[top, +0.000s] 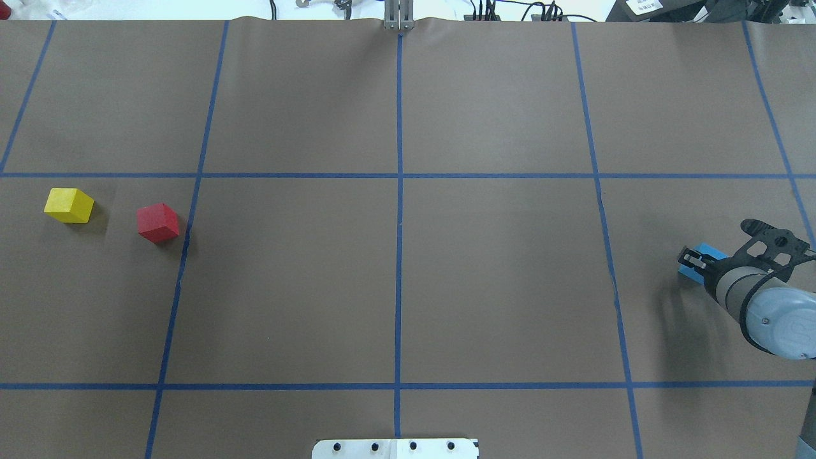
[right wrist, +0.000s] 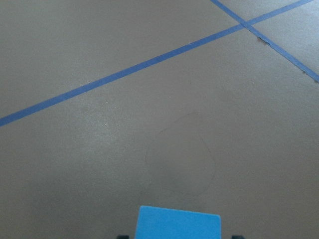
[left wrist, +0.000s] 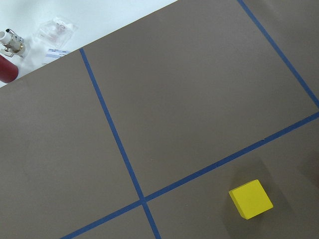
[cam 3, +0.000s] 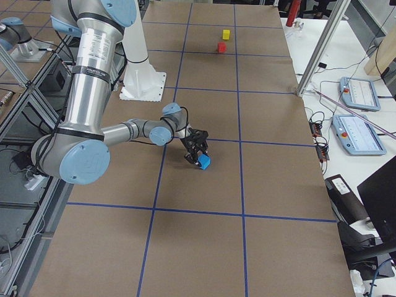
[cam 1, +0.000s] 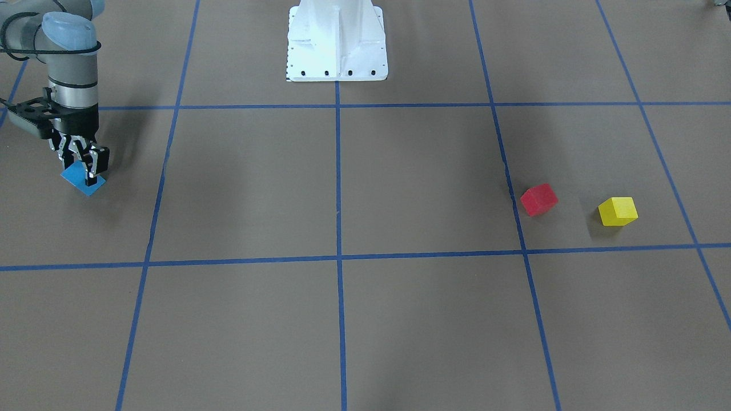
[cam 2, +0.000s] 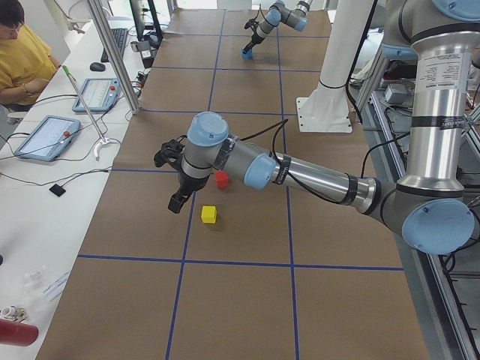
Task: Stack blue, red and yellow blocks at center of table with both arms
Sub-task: 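Close the right gripper on the blue cube and lift it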
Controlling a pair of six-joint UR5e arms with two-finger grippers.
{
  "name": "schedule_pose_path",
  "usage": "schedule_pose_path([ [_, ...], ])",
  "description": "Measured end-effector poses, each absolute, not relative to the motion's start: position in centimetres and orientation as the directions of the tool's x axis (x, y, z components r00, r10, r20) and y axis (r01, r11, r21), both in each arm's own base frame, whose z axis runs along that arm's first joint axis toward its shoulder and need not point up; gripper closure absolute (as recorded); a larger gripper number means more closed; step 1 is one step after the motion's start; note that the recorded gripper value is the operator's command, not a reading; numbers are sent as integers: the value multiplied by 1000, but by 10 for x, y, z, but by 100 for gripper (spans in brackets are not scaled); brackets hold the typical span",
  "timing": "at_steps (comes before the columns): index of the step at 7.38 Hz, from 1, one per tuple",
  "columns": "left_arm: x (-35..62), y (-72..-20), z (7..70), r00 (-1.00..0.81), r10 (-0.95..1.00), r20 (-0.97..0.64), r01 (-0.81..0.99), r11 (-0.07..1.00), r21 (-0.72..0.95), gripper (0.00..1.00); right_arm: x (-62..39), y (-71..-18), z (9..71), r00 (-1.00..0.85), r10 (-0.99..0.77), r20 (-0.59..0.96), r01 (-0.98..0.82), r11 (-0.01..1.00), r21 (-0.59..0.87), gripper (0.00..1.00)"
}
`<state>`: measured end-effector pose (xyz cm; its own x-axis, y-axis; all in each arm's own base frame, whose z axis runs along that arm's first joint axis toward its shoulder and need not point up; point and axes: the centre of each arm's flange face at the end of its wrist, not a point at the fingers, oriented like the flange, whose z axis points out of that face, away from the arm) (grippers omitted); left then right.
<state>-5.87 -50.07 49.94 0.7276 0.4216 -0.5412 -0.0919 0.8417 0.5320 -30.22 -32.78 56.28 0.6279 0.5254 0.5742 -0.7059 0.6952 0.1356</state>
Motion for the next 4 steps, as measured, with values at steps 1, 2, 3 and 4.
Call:
schedule_pose_path([
  [1, -59, -501, 500, 728, 422, -541, -92, 842, 532, 0, -302, -329, 559, 642, 511, 571, -696, 701, 154, 100],
  [2, -59, -500, 500, 728, 422, -541, -93, 842, 532, 0, -300, -331, 544, 672, 469, 573, -660, 730, 178, 100],
  [3, -59, -500, 501, 727, 421, -541, -93, 842, 531, 0, -301, -343, 519, 718, 394, 573, -591, 780, 205, 100],
  [4, -59, -500, 502, 728, 420, -542, -93, 844, 529, 0, -313, -363, 485, 757, 294, 583, -509, 825, 245, 100],
])
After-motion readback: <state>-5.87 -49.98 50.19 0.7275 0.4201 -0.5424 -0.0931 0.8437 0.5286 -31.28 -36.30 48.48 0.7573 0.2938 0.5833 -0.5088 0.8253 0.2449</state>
